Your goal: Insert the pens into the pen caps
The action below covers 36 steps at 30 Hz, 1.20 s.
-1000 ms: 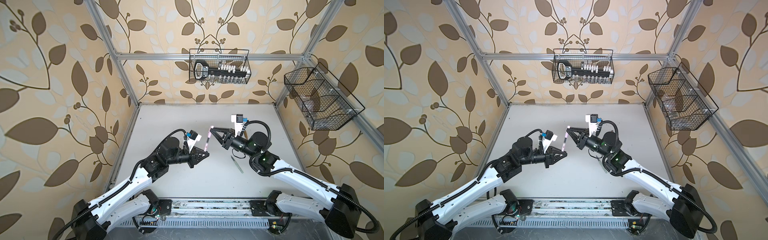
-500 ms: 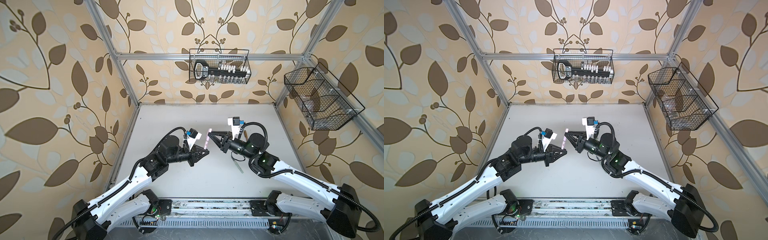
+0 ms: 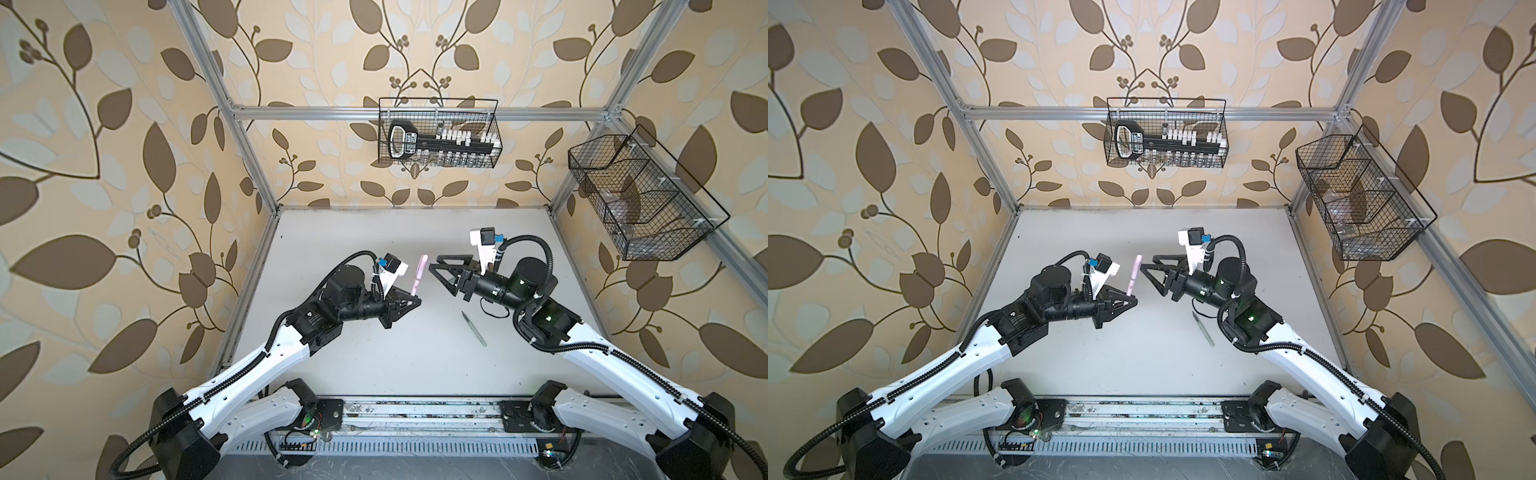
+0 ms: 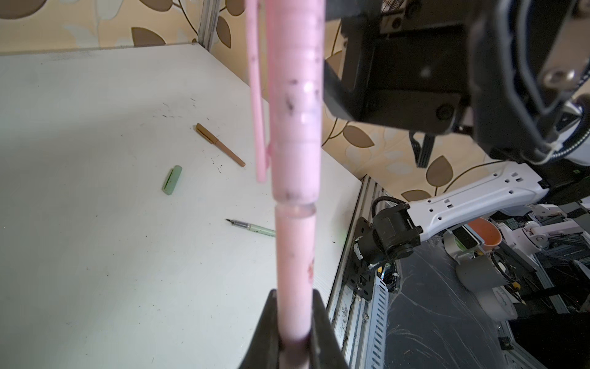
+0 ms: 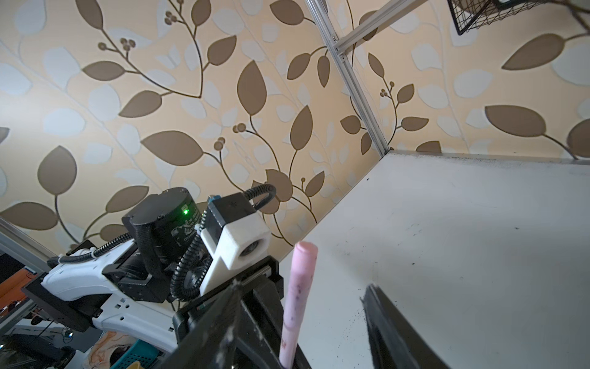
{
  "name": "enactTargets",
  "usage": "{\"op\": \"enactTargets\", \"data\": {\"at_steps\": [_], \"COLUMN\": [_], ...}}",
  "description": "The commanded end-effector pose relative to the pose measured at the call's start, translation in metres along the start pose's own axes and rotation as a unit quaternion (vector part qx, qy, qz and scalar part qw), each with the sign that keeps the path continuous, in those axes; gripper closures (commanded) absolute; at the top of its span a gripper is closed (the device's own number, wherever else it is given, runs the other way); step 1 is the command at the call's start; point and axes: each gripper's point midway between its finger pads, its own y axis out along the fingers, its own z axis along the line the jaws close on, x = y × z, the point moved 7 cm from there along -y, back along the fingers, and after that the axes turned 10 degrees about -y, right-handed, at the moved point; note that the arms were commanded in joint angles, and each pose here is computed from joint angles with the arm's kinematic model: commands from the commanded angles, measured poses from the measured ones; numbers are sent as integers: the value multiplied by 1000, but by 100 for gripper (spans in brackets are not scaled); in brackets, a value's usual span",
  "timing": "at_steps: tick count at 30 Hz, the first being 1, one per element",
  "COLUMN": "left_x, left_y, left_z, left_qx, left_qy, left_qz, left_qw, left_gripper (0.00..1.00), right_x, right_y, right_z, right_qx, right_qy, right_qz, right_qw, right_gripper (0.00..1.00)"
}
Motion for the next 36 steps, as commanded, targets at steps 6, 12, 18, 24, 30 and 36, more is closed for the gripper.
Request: {"op": "enactTargets", "data": {"at_steps": [6,12,18,24,30,36], "left_x": [3,3,4,2,2,1], "left_y": [-2,-5,-6,-5,-6,-5], "left_z": [-9,-9,-7,-5,-5,-3], "left_qx": [-28,-20,-15,-10,-8,-3], "left_qy": [8,11,12,12,15,12], "left_qz": [0,-5,-17,-16,-14,-15], "left_qw": [1000,1000,1000,1000,1000,1000], "left_gripper": [100,100,100,100,100,100], "right_x": [14,9,6,3,5,8], "right_y": [21,31,38,43,44,43], "right_z": [3,4,3,3,0,1], "right_qx": [59,60,63,67,60,57], "right_qy": [-1,0,3,12,9,6], "right_qz": [53,75,84,86,82,82], "right_qw": [997,995,994,994,995,995], "right_gripper": [37,38,42,49,52,51]}}
